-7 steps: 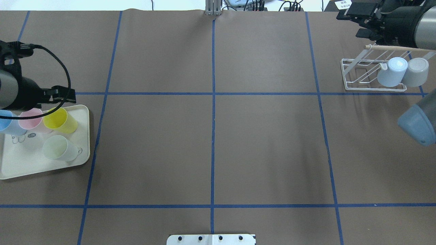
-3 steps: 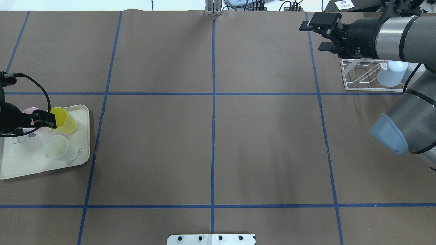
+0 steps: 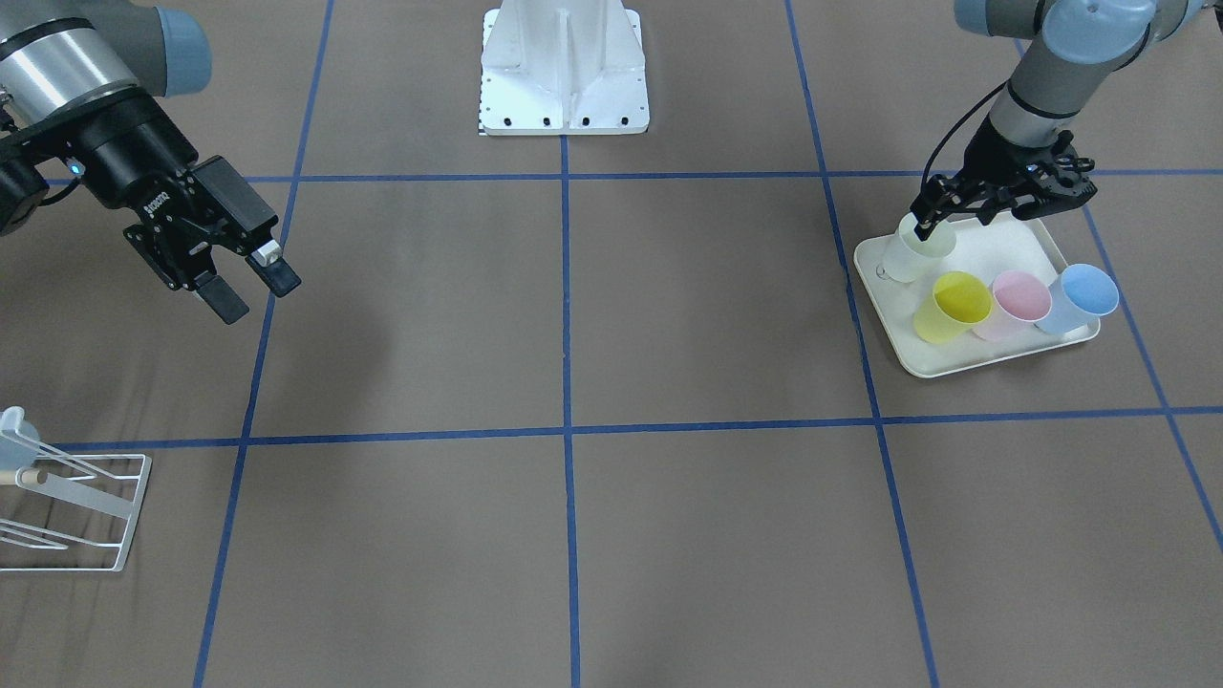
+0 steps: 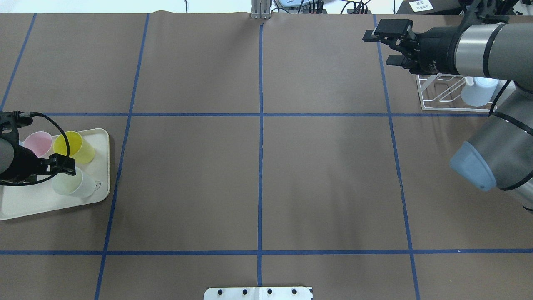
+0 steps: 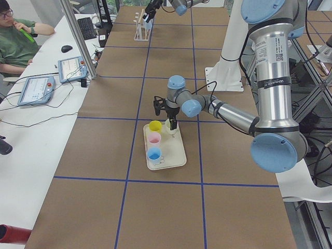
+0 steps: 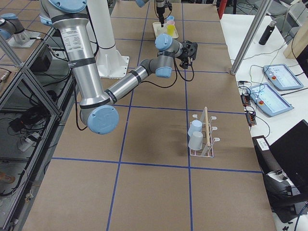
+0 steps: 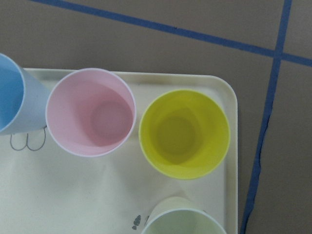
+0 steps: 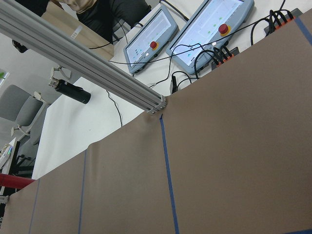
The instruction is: Transfer IKEA cup to right arm and place on rack
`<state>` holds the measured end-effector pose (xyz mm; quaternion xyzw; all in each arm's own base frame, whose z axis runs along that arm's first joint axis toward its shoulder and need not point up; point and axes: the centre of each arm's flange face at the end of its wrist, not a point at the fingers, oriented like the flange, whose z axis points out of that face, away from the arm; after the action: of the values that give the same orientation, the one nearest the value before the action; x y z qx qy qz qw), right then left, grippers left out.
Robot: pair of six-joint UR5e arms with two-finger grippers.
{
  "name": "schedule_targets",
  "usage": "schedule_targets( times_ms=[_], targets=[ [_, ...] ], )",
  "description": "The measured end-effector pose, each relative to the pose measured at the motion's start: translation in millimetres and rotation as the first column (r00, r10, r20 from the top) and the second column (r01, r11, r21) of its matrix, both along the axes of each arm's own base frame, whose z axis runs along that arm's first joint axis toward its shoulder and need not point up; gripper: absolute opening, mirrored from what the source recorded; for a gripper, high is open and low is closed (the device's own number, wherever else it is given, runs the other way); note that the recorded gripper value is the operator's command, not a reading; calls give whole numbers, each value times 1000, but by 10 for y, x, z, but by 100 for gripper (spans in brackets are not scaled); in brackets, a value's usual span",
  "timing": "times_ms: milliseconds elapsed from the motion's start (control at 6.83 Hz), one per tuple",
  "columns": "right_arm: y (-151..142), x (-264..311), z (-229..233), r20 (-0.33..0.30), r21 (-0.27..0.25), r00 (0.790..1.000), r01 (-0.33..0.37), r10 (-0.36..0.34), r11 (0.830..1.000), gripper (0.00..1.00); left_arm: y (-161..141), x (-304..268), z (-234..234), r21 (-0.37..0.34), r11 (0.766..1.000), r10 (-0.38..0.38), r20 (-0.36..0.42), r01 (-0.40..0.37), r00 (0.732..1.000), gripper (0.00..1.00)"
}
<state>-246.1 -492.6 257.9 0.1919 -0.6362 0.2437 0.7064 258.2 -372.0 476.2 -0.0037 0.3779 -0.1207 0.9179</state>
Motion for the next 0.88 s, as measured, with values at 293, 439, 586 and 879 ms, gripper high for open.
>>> schedule_targets(
  times_ms=[293,439,586,879],
  targets=[
    [4,-8,-5,0,1,1000,3,-3,1000,100,72,62,130,-15,1000,23,18,-23,1000,62],
    [5,-11,-6,0,1,1000,3,-3,1000,100,87,65,161,-20,999,27,23,-26,999,52],
    [4,-12,-3,-1,2,1000,3,-3,1000,100,95,71,173,-22,999,29,25,-29,999,45],
    [-3,-13,7,-4,3,1000,3,-3,1000,100,101,129,199,-25,999,40,27,-39,999,0]
  ],
)
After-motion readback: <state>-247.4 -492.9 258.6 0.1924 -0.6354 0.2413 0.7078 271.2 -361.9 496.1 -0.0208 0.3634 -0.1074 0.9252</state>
